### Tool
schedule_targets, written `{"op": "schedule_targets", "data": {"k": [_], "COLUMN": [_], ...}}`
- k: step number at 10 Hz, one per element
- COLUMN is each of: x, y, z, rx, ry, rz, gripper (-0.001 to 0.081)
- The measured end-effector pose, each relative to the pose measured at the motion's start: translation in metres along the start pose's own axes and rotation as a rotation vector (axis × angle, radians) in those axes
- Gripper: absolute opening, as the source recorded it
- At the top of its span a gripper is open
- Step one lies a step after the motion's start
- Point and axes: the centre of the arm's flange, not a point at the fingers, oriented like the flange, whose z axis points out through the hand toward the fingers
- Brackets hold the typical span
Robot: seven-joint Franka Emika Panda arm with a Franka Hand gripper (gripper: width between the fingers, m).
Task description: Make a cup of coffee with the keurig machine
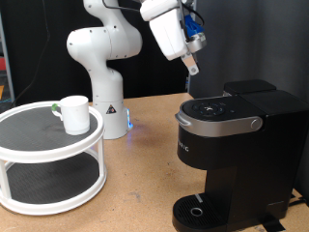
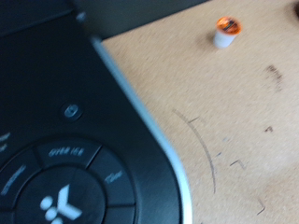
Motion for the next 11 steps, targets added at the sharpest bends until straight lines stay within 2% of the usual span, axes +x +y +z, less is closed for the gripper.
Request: {"op": "schedule_targets", "data": {"k": [1, 3, 7, 9, 11], "x": [-0.004, -0.022, -0.059, -0.06, -0.073], "y": [0.001, 0.007, 0.017, 0.019, 0.028], "z": [0.0, -0.008, -0.039, -0.037, -0.044], "rx": [0.021, 0.068, 0.175, 0.177, 0.244], "ry": [0.043, 0.065, 0.017, 0.018, -0.026], "rz": [0.021, 0.026, -0.015, -0.014, -0.038], "gripper": [0.0002, 0.0002, 0.0002, 0.0002, 0.0002]}}
